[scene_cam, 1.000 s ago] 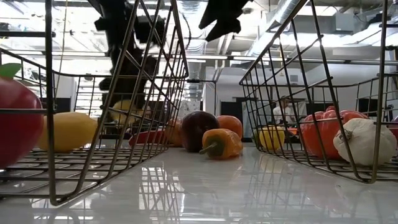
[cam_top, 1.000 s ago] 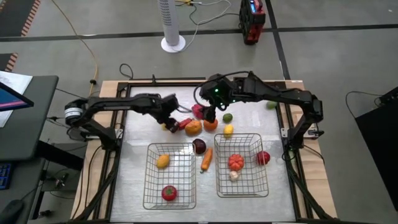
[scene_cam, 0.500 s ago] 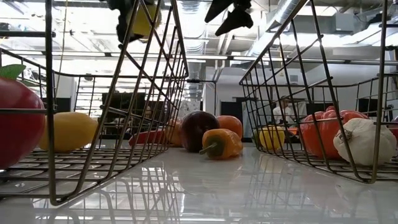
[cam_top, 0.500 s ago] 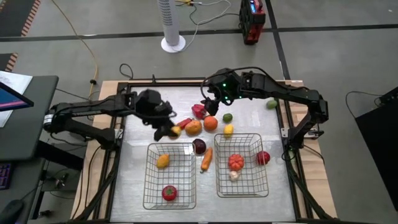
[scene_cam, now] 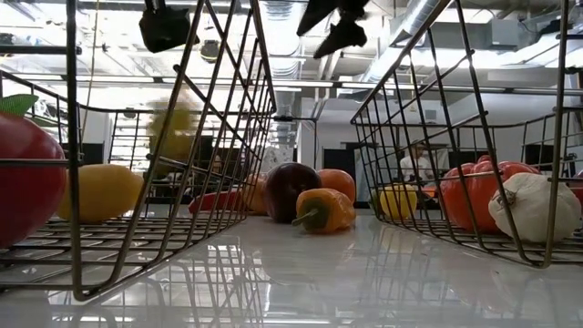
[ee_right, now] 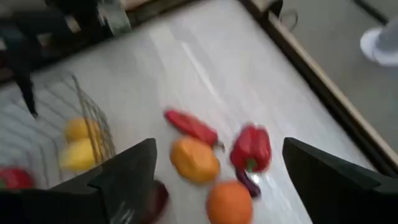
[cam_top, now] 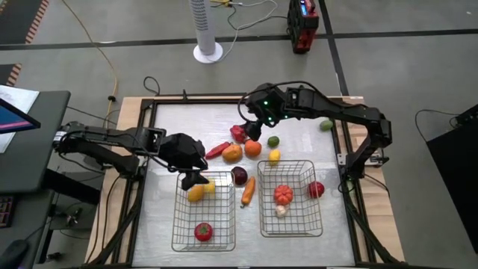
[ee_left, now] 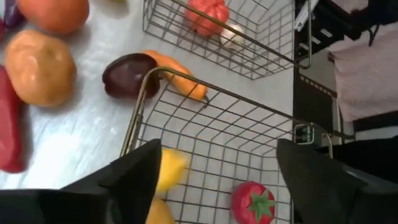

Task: Sort produce into baskets
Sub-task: Put the left lemon into the left wire brown basket, then put the potato into the right brown wire basket

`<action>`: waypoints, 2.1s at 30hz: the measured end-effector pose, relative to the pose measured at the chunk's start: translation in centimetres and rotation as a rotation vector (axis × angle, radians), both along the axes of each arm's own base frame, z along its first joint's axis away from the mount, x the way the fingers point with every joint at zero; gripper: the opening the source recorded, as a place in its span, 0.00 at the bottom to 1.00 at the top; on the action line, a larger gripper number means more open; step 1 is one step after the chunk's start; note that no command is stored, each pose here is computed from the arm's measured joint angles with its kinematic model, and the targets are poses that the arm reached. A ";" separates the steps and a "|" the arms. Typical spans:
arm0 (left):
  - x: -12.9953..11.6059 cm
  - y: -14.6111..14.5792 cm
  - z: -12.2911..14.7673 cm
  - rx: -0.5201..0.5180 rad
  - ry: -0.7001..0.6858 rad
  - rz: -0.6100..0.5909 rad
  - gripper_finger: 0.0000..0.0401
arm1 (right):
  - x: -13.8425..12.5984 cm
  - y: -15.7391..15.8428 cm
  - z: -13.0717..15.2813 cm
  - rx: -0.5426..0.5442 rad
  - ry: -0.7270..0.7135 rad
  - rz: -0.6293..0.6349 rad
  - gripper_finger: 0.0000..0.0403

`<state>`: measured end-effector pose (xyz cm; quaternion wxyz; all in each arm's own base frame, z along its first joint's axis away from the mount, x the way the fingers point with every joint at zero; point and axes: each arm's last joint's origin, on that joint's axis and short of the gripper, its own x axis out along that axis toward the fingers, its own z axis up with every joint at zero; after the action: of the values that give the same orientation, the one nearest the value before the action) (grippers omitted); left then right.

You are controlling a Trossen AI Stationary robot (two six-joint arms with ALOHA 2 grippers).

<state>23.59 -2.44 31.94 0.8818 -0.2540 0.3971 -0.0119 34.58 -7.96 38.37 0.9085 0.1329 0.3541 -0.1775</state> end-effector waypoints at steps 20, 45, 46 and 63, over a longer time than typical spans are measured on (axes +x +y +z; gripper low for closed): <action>-1.1 -1.4 2.3 0.279 -0.240 0.467 0.78 | 6.9 -1.4 -12.2 0.028 0.276 0.608 0.93; -6.9 -1.7 4.7 -0.097 -0.216 0.193 0.78 | 11.1 -0.5 -19.8 -0.122 0.336 0.695 0.83; -7.0 -1.8 4.5 -0.102 -0.190 0.175 0.78 | 11.0 -0.5 -20.1 -0.113 0.353 0.695 0.81; -7.9 -1.9 3.7 -0.046 -0.098 0.164 0.78 | 9.1 -2.1 -15.7 -0.146 0.343 0.542 0.67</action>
<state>15.72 -4.38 35.68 0.8922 -0.3050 0.3310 0.0386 43.72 -10.06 22.66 0.8570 -0.0636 0.5107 0.0259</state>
